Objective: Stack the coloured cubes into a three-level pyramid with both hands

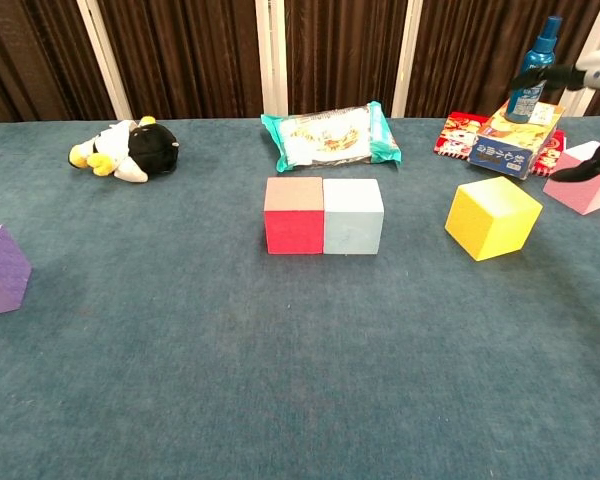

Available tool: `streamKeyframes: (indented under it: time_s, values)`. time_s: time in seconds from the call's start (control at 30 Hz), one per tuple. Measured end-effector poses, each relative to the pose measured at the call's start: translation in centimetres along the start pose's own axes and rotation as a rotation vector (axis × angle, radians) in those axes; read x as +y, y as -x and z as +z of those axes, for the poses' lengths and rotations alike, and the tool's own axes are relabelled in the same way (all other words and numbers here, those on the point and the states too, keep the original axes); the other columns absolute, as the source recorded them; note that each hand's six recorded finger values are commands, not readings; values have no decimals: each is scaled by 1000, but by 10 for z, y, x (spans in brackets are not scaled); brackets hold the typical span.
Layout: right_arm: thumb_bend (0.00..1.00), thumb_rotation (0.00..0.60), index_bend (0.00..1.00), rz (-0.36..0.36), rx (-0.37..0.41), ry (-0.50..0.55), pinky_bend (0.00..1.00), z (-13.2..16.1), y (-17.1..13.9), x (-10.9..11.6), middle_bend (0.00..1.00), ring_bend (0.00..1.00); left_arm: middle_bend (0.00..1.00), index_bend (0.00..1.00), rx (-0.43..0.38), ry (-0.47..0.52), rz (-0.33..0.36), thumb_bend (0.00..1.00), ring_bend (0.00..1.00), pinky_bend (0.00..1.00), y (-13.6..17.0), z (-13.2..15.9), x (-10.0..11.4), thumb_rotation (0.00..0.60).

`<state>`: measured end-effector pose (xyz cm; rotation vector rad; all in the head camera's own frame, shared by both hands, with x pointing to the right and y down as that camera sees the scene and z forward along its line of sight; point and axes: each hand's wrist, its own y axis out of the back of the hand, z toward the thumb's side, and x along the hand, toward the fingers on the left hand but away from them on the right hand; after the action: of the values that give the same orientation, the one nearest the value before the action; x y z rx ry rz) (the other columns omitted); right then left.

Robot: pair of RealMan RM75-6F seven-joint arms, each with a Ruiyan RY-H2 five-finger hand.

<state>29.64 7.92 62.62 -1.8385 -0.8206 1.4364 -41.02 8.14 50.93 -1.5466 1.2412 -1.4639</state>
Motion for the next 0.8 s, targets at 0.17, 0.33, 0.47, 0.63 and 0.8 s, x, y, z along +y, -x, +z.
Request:
streamKeyframes:
  time_s: [0.17, 0.33, 0.47, 0.63, 0.8]
  values:
    - [258, 600, 0, 38, -39, 5, 0, -3, 7, -22, 0, 0, 0, 0, 4, 11, 8, 75, 0, 2, -1, -1, 2, 600]
    - [257, 600, 0, 65, -75, -22, 0, -11, 14, -40, 0, 0, 0, 0, 8, 16, 11, 75, 0, 2, -1, -2, 3, 600]
    - [256, 600, 0, 84, -84, -31, 0, -12, 16, -49, 0, 0, 0, 0, 12, 16, 10, 75, 0, 2, -2, -4, 2, 600]
    - [257, 600, 0, 100, -85, -35, 0, -10, 18, -59, 0, 0, 0, 0, 13, 17, 8, 75, 0, 2, -3, -4, 1, 600]
    - [258, 600, 0, 94, -93, -26, 0, -8, 27, -63, 0, 0, 0, 0, 9, 17, 24, 75, 0, 2, -2, -2, 5, 600]
